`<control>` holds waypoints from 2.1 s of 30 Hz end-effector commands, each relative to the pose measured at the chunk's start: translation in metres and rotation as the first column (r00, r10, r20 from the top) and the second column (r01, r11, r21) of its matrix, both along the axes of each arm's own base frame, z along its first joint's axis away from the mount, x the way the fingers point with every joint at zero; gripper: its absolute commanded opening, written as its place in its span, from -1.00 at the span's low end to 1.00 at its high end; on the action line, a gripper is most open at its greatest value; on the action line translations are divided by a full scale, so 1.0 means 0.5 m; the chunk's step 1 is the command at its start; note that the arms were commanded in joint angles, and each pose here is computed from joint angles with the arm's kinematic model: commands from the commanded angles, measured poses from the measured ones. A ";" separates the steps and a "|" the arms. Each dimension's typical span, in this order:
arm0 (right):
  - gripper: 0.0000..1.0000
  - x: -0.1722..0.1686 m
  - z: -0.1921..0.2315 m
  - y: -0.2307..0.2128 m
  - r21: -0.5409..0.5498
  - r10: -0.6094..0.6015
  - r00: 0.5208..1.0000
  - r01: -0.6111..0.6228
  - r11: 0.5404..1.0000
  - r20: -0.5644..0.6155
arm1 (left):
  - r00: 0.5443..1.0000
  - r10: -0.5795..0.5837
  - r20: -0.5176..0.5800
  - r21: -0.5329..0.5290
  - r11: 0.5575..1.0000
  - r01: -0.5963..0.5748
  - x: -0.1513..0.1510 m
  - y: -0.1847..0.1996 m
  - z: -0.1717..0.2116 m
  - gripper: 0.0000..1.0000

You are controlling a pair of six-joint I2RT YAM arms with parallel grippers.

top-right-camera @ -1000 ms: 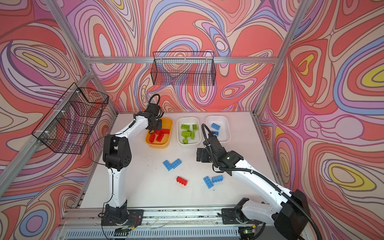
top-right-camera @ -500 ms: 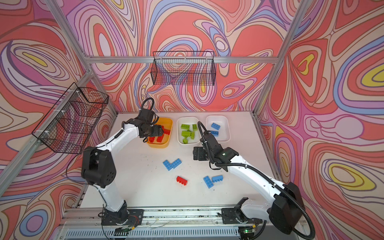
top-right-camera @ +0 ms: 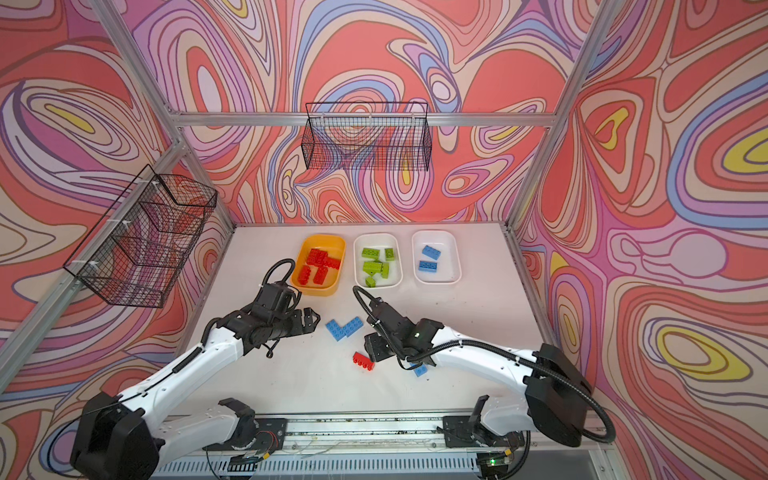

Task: Sort the legos into containers by color
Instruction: 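Grasp the last red brick with the right gripper while the left gripper withdraws, then carry the red brick with the right gripper and drop it into the yellow tub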

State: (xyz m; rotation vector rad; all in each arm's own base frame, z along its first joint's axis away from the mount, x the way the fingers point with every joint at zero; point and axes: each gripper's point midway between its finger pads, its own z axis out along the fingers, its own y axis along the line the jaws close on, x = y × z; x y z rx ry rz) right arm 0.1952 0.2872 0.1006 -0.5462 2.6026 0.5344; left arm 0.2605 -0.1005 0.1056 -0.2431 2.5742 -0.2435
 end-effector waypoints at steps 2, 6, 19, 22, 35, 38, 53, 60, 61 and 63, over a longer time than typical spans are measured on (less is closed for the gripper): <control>0.16 -0.021 -0.036 0.031 -0.036 0.029 1.000 -0.029 0.999 0.011 | 0.997 0.073 0.011 -0.024 0.997 -0.072 -0.034 0.024 -0.006 1.00; 0.11 -0.025 -0.062 0.044 -0.037 0.034 0.999 -0.034 0.999 -0.001 | 0.995 0.102 0.026 -0.058 0.993 -0.100 -0.063 0.036 -0.013 1.00; -0.14 -0.009 -0.136 0.063 -0.109 0.042 0.999 -0.044 0.993 -0.019 | 0.995 0.098 0.027 -0.065 0.993 -0.096 -0.071 0.038 -0.018 1.00; -0.40 -0.004 -0.150 0.063 -0.140 0.039 0.999 -0.042 0.989 -0.024 | 0.995 0.099 0.022 -0.058 0.993 -0.098 -0.071 0.039 -0.022 1.00; -0.73 0.083 -0.013 0.128 -0.121 0.022 0.993 -0.007 0.993 0.117 | 0.995 0.095 0.024 -0.044 0.995 -0.094 -0.064 0.039 -0.020 1.00; -0.72 0.151 0.048 0.162 -0.084 0.015 0.985 -0.001 0.997 0.171 | 0.996 0.090 0.026 -0.036 0.995 -0.089 -0.059 0.039 -0.022 1.00; -0.67 0.522 0.086 0.337 0.042 0.014 0.962 -0.027 0.999 0.271 | 0.997 0.077 -0.011 -0.028 0.997 -0.078 -0.033 0.020 -0.049 1.00; 0.02 0.596 0.073 0.359 0.179 -0.015 0.965 -0.033 0.983 0.262 | 0.997 0.066 -0.043 0.004 0.998 -0.066 -0.026 0.018 -0.053 1.00; 0.19 0.599 0.088 0.359 0.193 -0.017 0.961 -0.038 0.980 0.275 | 0.997 0.066 -0.044 0.006 0.998 -0.066 -0.025 0.018 -0.052 1.00; 0.41 0.597 0.125 0.361 0.213 -0.012 0.952 -0.056 0.976 0.306 | 0.997 0.067 -0.039 0.002 0.998 -0.067 -0.021 0.016 -0.047 1.00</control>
